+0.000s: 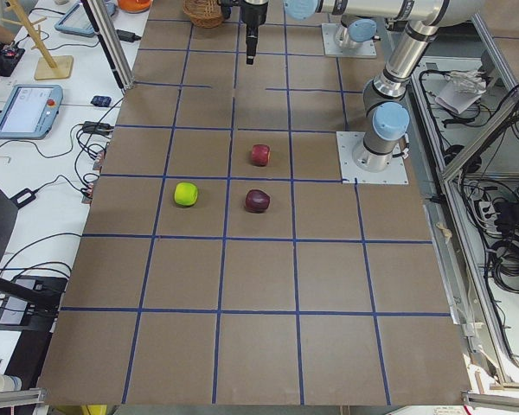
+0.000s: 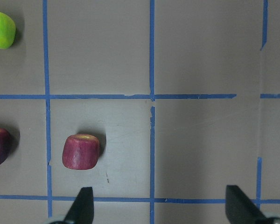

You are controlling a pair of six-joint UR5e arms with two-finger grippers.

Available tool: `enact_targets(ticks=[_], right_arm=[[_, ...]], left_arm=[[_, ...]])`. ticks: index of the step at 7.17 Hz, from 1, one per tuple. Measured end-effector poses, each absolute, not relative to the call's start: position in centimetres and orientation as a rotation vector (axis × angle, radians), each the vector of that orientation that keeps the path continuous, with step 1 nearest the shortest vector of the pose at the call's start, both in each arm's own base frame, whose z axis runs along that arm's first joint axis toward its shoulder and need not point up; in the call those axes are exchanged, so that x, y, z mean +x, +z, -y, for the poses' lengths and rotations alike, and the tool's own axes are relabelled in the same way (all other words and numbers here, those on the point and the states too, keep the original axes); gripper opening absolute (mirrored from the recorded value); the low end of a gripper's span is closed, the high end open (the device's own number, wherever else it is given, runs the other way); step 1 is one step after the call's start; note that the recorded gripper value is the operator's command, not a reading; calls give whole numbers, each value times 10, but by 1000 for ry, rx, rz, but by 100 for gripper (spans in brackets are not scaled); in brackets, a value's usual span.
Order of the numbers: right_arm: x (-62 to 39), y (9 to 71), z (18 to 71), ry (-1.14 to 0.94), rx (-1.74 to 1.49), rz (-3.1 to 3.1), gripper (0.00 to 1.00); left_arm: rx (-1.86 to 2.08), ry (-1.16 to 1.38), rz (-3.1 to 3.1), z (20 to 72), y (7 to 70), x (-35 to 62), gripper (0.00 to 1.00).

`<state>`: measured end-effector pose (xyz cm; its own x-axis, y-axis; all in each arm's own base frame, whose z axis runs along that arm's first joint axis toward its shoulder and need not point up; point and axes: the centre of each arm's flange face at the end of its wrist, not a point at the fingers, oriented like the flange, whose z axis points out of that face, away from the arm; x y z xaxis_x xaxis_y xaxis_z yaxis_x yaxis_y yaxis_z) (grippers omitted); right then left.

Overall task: Put all apples into basket
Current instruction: 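Lower the left gripper onto the red apple and grasp it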

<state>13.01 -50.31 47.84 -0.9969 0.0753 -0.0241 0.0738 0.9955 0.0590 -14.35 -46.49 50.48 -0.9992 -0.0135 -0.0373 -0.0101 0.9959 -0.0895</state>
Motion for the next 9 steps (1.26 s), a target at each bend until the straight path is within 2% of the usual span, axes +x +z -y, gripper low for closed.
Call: enact_targets(ticks=[7,9], right_arm=[[130,476,503,96,115,-3117,100],[130,475,502,96,111,-3118,100]], left_arm=[[-16,-127,-3105,463,501,-140,100],[44,-62,-3105,470,482,-119,100]])
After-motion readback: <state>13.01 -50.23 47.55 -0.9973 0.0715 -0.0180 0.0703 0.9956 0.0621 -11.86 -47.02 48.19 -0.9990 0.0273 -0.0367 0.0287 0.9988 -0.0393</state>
